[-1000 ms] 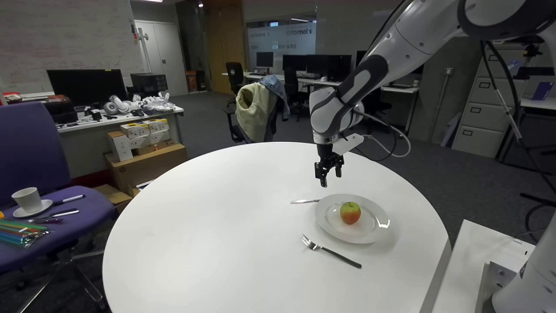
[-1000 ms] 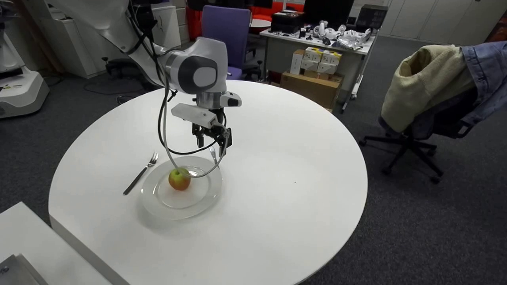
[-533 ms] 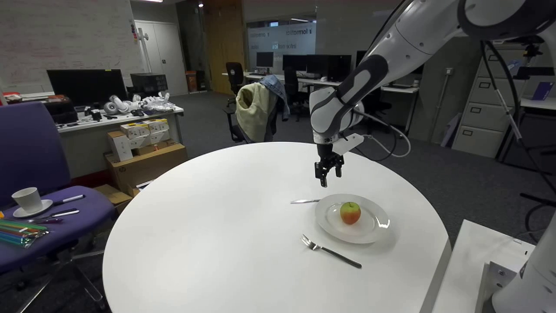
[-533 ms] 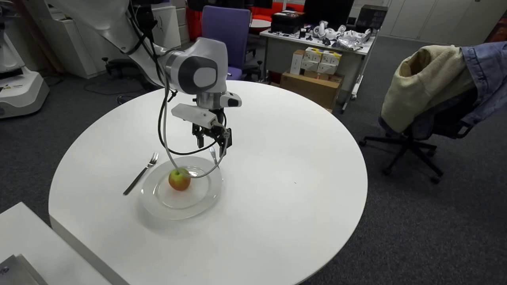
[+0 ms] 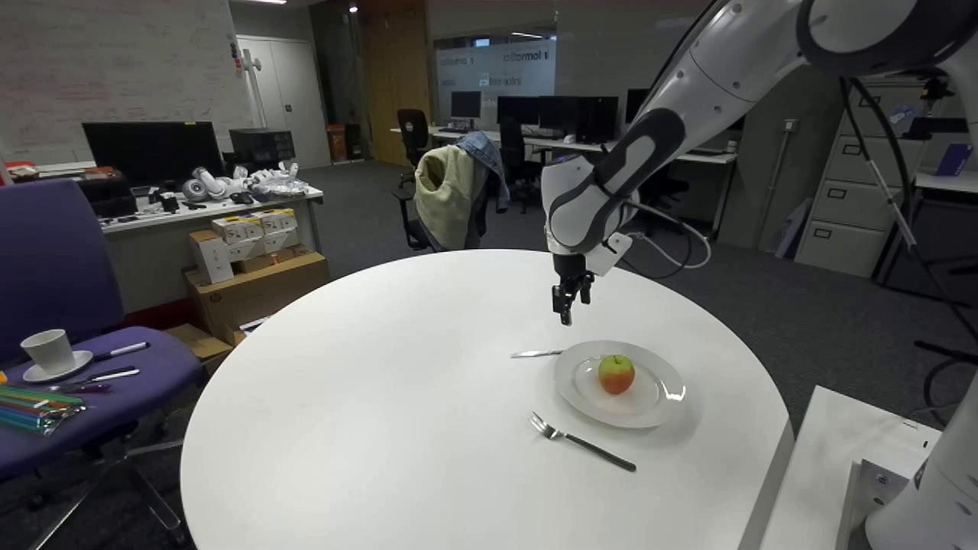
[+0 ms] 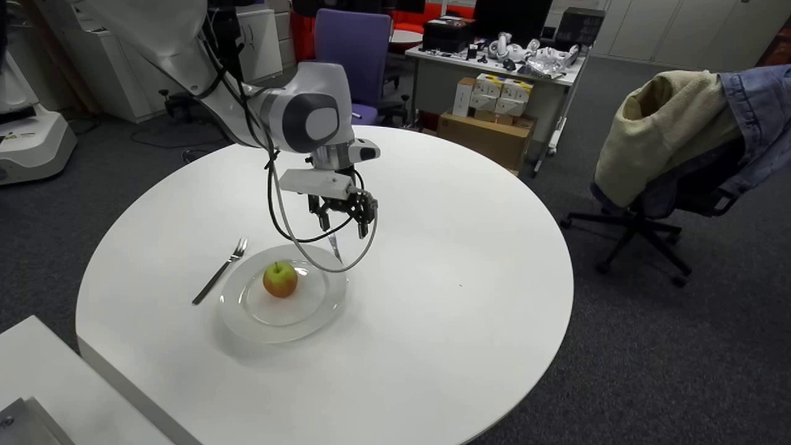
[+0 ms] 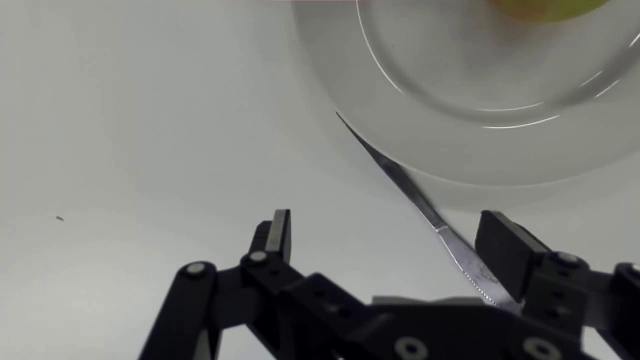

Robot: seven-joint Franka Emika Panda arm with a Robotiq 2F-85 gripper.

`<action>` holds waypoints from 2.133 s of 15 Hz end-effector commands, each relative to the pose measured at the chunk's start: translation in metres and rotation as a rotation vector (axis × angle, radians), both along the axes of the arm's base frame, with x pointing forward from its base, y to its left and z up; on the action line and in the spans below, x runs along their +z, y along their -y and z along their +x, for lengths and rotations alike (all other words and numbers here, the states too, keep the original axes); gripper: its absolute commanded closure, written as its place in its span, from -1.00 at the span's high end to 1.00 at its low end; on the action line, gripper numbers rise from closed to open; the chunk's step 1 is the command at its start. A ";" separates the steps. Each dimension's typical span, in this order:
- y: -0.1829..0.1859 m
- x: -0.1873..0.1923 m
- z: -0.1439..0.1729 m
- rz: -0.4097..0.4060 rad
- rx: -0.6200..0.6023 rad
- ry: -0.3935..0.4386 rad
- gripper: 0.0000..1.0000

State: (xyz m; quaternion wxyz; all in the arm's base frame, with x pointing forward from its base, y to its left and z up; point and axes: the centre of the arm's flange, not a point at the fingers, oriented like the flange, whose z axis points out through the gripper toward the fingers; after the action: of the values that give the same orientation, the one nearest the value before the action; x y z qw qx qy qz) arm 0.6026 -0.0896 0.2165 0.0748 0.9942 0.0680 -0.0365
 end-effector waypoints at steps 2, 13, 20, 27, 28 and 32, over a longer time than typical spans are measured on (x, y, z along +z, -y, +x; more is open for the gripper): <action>0.002 -0.003 0.007 0.075 0.107 0.082 1.00; -0.010 -0.050 0.004 0.262 0.408 0.036 1.00; -0.007 -0.056 0.004 0.225 0.440 0.007 1.00; -0.008 -0.054 0.009 0.224 0.400 0.019 1.00; -0.008 -0.053 0.011 0.223 0.399 0.021 1.00; -0.010 -0.058 0.020 0.205 0.389 0.009 1.00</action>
State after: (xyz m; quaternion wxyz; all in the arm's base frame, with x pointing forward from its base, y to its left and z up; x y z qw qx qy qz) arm 0.6089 -0.0802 0.1582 -0.0308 0.9626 0.2692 0.0033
